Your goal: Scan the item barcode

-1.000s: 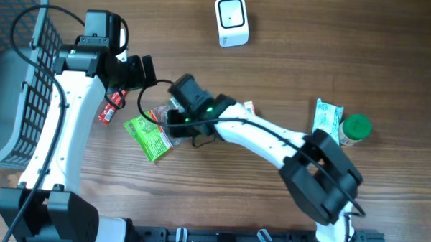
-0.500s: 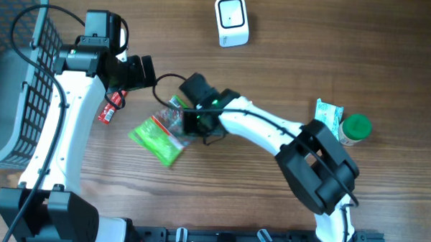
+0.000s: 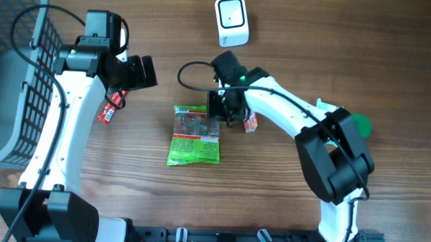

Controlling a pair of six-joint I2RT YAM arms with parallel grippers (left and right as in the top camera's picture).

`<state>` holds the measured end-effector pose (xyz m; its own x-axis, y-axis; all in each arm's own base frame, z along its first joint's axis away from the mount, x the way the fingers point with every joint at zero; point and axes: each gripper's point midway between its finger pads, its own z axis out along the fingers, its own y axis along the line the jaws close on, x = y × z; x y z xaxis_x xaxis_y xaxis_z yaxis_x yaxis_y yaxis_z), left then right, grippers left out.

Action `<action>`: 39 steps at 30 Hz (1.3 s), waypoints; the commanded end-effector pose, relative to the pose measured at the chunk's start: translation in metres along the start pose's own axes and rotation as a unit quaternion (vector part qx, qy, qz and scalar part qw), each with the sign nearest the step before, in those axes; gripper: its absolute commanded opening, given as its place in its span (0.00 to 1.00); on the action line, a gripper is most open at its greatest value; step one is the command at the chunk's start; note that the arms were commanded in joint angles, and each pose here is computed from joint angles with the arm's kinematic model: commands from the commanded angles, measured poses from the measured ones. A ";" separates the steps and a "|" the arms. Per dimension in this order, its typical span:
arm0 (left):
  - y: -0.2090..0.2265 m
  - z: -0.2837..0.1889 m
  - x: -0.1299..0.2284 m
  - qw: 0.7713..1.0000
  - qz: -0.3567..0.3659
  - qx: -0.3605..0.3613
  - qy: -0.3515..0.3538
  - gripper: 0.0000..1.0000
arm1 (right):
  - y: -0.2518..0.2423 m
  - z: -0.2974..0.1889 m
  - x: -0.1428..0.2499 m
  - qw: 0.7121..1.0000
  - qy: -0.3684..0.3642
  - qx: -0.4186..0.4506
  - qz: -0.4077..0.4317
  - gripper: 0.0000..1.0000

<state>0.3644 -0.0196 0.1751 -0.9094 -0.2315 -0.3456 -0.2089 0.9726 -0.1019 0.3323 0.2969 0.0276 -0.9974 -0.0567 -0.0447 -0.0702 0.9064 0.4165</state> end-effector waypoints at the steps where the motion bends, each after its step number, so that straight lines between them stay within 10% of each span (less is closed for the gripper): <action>1: -0.002 0.000 0.000 1.000 -0.001 0.004 0.000 1.00 | 0.053 -0.030 0.009 0.995 -0.001 -0.077 -0.056 0.07; 15: -0.002 0.000 0.000 1.000 -0.001 0.004 0.000 1.00 | 0.041 0.037 0.093 0.995 -0.013 0.075 0.064 0.05; 26: -0.002 0.000 0.000 1.000 -0.001 0.004 0.000 1.00 | -0.006 0.028 0.089 0.991 0.020 0.114 0.068 0.04; 33: -0.002 0.000 0.000 1.000 -0.001 0.004 0.000 1.00 | 0.011 0.003 0.083 0.995 0.100 -0.008 -0.009 0.08; 39: -0.002 0.000 0.000 1.000 -0.001 0.004 0.000 1.00 | 0.010 -0.060 0.041 0.998 0.032 -0.006 -0.060 0.15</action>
<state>0.3645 -0.0197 0.1751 -0.9093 -0.2315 -0.3458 -0.2087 0.9726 -0.1024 0.2593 0.2815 0.0275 -0.9824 -0.1067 0.1530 -0.0426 0.9270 0.3727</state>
